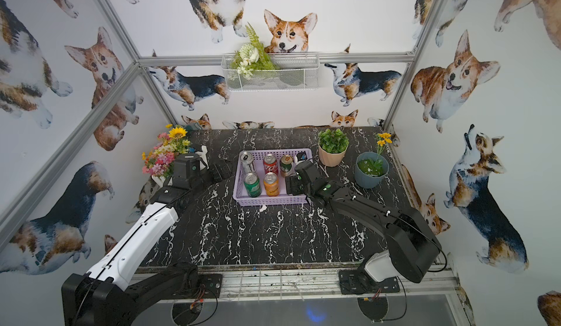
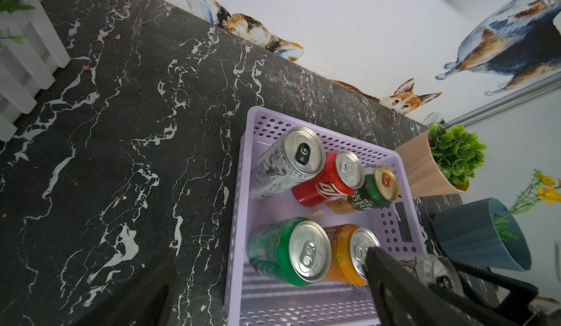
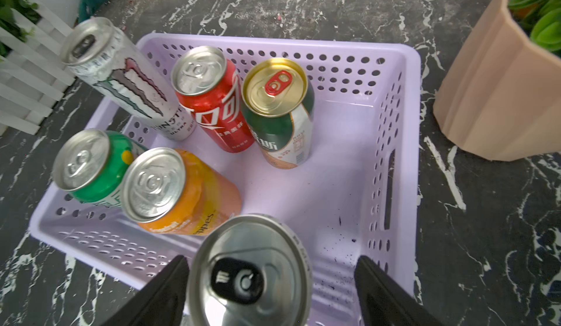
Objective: Take out the drinks from the basket
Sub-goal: Pick up the drink from the basket.
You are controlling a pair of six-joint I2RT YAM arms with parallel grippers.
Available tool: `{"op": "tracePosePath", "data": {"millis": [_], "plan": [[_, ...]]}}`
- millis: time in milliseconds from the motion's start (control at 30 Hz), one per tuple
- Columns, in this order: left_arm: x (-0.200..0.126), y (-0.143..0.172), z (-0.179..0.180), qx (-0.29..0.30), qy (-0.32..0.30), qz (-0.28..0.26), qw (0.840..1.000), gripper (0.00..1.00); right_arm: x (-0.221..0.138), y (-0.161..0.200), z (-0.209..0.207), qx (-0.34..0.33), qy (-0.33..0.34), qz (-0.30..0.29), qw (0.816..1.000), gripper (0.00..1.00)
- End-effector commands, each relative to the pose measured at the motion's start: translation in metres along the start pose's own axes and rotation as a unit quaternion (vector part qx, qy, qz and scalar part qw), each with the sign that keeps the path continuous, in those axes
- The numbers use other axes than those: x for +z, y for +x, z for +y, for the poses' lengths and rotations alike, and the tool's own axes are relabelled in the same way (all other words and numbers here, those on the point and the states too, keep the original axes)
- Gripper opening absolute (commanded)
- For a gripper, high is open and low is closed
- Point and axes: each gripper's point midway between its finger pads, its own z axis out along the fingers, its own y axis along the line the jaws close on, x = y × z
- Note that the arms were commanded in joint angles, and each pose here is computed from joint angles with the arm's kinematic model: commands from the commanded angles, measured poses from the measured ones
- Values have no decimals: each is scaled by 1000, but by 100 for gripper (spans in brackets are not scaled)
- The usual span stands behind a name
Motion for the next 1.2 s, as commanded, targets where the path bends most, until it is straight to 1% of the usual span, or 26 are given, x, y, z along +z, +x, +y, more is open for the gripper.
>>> {"op": "tracePosePath", "data": {"millis": [0, 167, 267, 367, 467, 533, 767, 867, 933, 1000, 1067, 1167], "plan": [[1, 2, 2, 13, -12, -3, 1000, 100, 5, -7, 5, 9, -1, -29, 1000, 82], [1, 5, 3, 18, -19, -2, 1000, 100, 13, 3, 11, -4, -3, -32, 999, 77], [2, 7, 4, 18, -21, 0, 1000, 100, 16, 9, 12, -12, 0, -35, 999, 71], [4, 9, 4, 18, -21, 4, 1000, 100, 16, 10, 12, -16, -6, -51, 999, 66], [4, 12, 4, 19, -21, 6, 1000, 100, 14, 9, 11, -14, -12, -74, 997, 64], [5, 12, 3, 22, -20, 7, 1000, 100, 15, 9, 11, -16, -13, -78, 997, 57], [6, 15, -5, 33, -16, 11, 999, 100, 12, 6, 16, -20, -32, -95, 995, 26], [6, 18, -10, 44, -14, 12, 999, 100, 6, 1, 20, -20, -45, -107, 993, 16], [7, 18, -12, 49, -15, 12, 999, 100, 3, -4, 22, -20, -50, -114, 992, 12], [8, 20, -15, 55, -15, 14, 998, 100, -2, -10, 23, -21, -52, -122, 991, 1], [10, 21, -18, 60, -12, 15, 998, 100, -11, -21, 24, -20, -52, -139, 989, 0], [11, 20, -19, 64, -15, 21, 998, 100, -35, -48, 22, -17, -44, -177, 983, 0]]}}
